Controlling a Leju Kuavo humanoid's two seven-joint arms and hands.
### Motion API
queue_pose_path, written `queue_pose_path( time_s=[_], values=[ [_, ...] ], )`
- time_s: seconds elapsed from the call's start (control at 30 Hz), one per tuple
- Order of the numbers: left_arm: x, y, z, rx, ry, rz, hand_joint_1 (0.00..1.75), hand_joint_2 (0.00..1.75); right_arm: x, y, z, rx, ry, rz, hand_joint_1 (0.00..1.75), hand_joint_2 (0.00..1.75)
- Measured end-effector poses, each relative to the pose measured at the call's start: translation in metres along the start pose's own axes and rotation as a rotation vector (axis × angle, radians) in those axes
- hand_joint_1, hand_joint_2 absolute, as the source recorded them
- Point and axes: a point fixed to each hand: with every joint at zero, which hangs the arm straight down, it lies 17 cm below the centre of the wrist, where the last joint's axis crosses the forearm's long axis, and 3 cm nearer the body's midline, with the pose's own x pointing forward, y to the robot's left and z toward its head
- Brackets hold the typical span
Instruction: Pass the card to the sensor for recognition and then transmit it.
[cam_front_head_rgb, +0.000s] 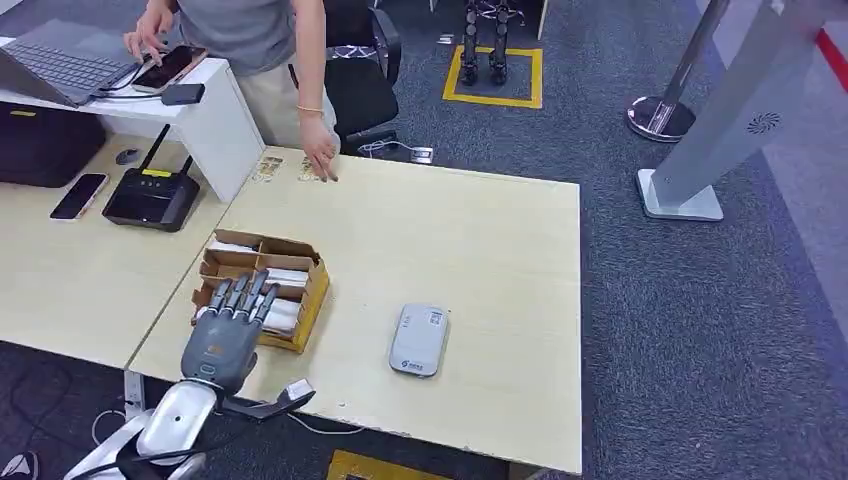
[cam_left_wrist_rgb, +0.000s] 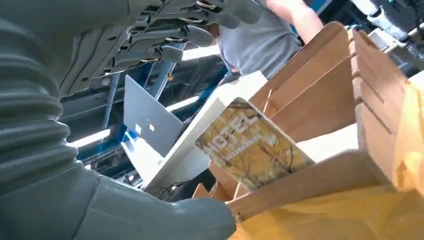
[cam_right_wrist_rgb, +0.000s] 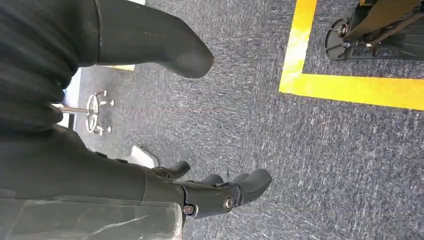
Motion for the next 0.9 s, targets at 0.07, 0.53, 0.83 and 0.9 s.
queue_pose_path(
  time_s=[0.07, 0.53, 0.83, 0.9],
  values=[
    [0.0, 0.001, -0.002, 0.005, 0.001, 0.0, 0.0, 1.75, 0.0, 0.0, 0.0, 0.0, 0.0, 0.003, 0.0, 1.75],
    [-0.009, -0.003, -0.009, -0.008, 0.039, -0.016, 0.0, 1.75, -0.001, 0.0, 0.0, 0.0, 0.005, 0.018, 0.0, 1.75],
    [-0.011, -0.008, -0.008, -0.028, 0.049, -0.026, 0.0, 1.75, -0.001, 0.0, 0.0, 0.0, 0.004, 0.018, 0.0, 1.75],
    [-0.011, -0.008, -0.008, -0.028, 0.048, -0.025, 0.02, 1.75, -0.001, 0.0, 0.0, 0.0, 0.003, 0.018, 0.0, 1.75]
  ],
)
